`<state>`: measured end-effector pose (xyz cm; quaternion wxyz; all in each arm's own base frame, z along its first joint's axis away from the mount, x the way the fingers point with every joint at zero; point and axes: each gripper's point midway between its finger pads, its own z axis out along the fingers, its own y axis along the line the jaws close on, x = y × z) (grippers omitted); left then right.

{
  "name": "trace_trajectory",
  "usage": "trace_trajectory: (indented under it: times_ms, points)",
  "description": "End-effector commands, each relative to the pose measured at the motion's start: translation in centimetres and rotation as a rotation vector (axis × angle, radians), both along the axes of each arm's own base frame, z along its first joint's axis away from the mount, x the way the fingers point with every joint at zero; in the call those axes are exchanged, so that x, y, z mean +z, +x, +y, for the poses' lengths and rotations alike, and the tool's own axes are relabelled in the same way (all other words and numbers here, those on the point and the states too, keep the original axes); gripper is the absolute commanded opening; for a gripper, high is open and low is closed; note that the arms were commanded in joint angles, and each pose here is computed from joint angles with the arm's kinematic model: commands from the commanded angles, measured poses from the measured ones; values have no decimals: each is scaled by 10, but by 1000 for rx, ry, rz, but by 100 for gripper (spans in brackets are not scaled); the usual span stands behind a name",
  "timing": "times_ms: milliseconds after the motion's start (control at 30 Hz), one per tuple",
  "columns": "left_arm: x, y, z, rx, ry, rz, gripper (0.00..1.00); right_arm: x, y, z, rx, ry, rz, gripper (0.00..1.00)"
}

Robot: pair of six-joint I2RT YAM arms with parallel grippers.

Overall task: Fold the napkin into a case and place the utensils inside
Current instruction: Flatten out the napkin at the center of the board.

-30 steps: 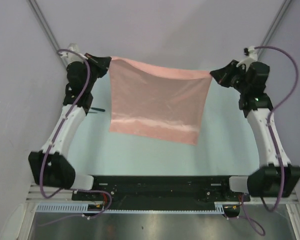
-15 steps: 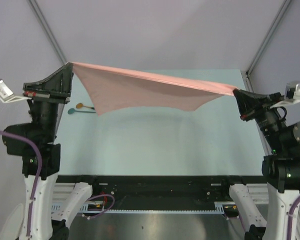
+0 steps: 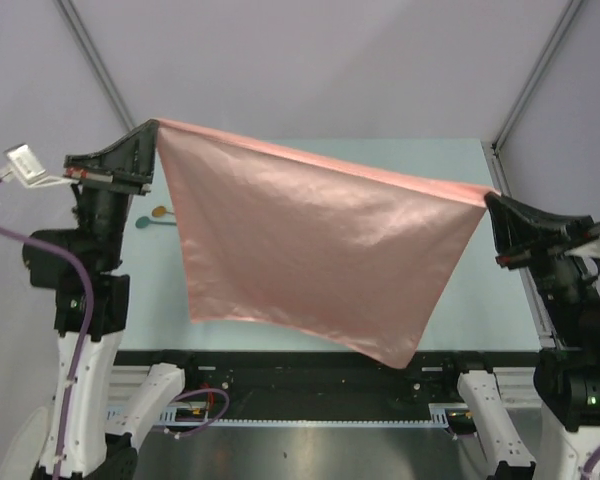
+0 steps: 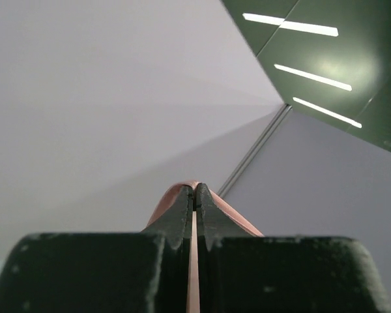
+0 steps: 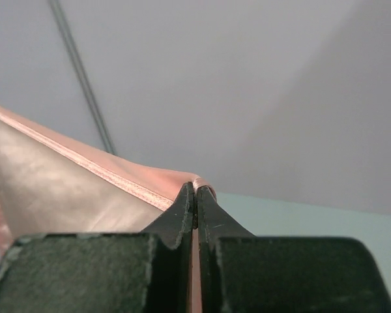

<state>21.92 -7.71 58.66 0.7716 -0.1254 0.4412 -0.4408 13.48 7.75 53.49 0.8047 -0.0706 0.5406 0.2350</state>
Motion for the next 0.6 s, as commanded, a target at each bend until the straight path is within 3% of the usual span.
trace_trajectory:
  times_ms: [0,67,300,333,367,433,467,567]
  points:
    - [-69,93,-14,-22,-2,219,0,-75,95,-33,-187,27,338,0]
    - [-91,117,-23,-55,1,262,0,-116,130,-36,-203,23,430,0]
    - [-238,226,-51,-92,34,561,0,-234,219,-41,-221,45,615,0]
    - [-251,239,-55,-94,40,569,0,-246,229,-45,-234,43,636,0]
    - [-290,261,-61,-102,48,650,0,-247,245,-46,-237,47,595,0]
    - [-308,285,-74,-151,63,664,0,-287,274,-52,-236,42,685,0]
    - [-355,305,-81,-165,70,749,0,-290,288,-54,-229,46,675,0]
    - [-376,342,-101,-253,66,780,0,-328,330,-56,-184,47,780,0]
